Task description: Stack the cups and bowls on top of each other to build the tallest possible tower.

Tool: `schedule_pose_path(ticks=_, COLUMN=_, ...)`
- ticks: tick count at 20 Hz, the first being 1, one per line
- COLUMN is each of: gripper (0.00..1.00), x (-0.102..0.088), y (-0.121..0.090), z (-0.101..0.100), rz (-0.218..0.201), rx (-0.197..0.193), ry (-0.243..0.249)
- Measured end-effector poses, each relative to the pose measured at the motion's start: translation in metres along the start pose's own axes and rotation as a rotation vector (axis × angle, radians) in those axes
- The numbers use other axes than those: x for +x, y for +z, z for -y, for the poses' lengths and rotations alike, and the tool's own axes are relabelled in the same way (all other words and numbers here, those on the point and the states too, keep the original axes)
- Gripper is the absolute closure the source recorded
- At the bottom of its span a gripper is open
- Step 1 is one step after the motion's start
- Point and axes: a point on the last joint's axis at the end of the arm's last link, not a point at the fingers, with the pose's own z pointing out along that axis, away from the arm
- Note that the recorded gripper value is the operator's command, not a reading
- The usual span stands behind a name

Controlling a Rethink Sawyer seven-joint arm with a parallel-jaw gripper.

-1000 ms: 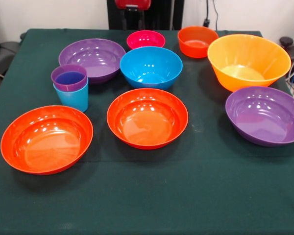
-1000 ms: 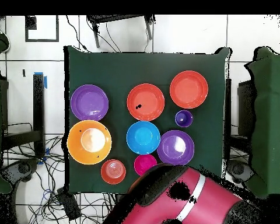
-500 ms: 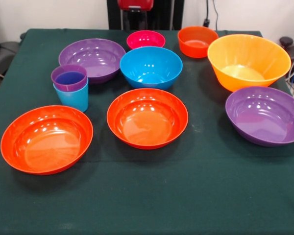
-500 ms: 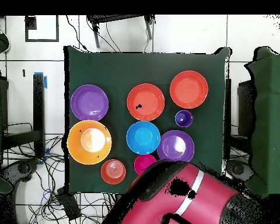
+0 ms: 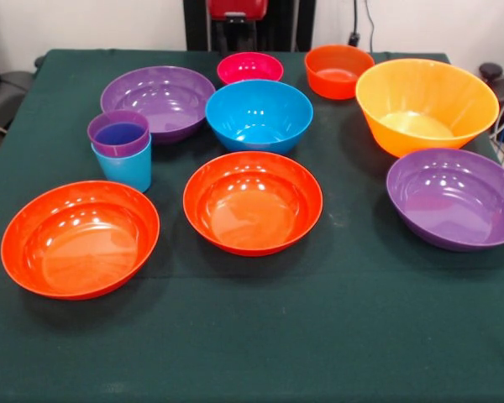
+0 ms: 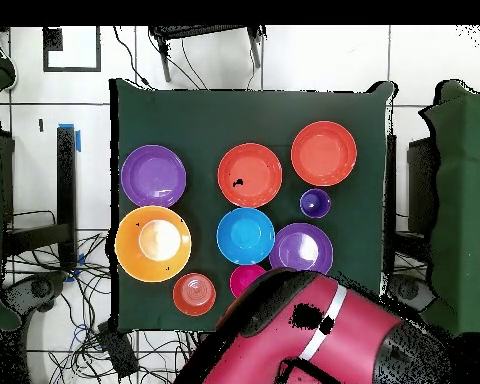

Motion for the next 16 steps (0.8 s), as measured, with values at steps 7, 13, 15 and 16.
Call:
schedule_pose_path(ticks=7, gripper=0.00, x=0.008, y=0.002, z=-0.002, rz=-0.015, rx=-0.007, ry=0.004)
schedule_pose_path(ticks=13, gripper=0.00, x=0.016, y=0.004, z=-0.004, rz=-0.034, rx=-0.013, ry=0.007)
schedule_pose_path(ticks=15, gripper=0.00, x=0.015, y=0.005, z=-0.004, rz=-0.028, rx=-0.015, ry=0.009)
schedule_pose_path(ticks=16, gripper=0.00, x=0.015, y=0.005, z=-0.004, rz=-0.024, rx=-0.016, ry=0.009)
